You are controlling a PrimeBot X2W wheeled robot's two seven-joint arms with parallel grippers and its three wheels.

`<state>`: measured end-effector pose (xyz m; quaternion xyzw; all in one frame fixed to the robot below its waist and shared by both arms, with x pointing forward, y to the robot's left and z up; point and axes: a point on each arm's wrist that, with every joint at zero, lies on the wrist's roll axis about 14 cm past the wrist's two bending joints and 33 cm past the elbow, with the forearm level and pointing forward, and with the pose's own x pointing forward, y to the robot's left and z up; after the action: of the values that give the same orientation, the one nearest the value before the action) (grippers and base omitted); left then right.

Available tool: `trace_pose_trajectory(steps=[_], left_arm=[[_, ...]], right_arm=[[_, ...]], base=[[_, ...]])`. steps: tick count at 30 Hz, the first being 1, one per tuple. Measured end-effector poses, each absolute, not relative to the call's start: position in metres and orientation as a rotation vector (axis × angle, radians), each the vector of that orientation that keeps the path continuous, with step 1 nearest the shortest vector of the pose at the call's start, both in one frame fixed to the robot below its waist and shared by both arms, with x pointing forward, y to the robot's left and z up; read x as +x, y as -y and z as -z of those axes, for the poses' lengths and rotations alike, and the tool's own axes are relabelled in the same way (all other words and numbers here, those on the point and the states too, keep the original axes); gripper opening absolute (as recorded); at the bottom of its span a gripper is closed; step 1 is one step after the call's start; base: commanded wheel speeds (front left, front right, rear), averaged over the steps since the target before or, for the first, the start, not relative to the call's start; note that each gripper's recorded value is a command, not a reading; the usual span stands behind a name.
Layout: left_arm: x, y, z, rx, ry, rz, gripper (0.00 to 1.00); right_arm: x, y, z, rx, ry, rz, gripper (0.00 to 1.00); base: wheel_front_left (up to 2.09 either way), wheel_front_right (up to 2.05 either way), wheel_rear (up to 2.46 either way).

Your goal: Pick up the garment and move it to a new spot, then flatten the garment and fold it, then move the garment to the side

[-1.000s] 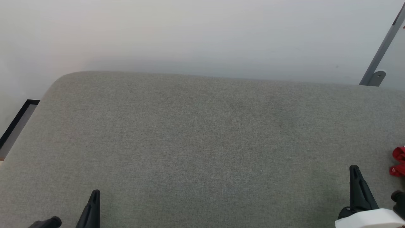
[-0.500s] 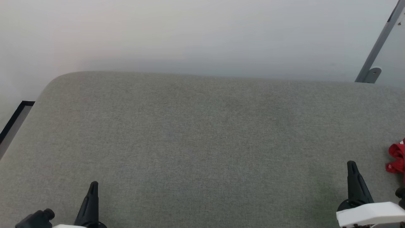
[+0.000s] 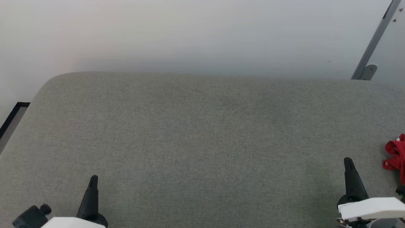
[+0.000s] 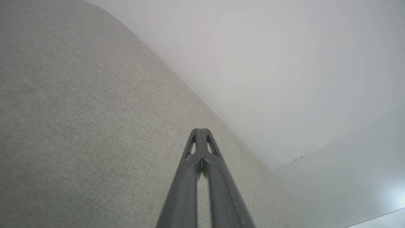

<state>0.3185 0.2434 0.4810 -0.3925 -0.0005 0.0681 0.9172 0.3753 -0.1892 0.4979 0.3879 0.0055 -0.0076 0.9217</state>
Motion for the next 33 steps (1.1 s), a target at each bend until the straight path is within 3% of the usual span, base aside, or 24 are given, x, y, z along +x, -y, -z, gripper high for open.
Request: trace_pose_trajectory(steps=[33], left_arm=[[0.349,-0.23,-0.489,-1.157,0.002,-0.111,0.0]], right_arm=[[0.382,0.192,-0.498,1.16,-0.026,0.023,0.0]], base=[[0.0,0.0,0.0]])
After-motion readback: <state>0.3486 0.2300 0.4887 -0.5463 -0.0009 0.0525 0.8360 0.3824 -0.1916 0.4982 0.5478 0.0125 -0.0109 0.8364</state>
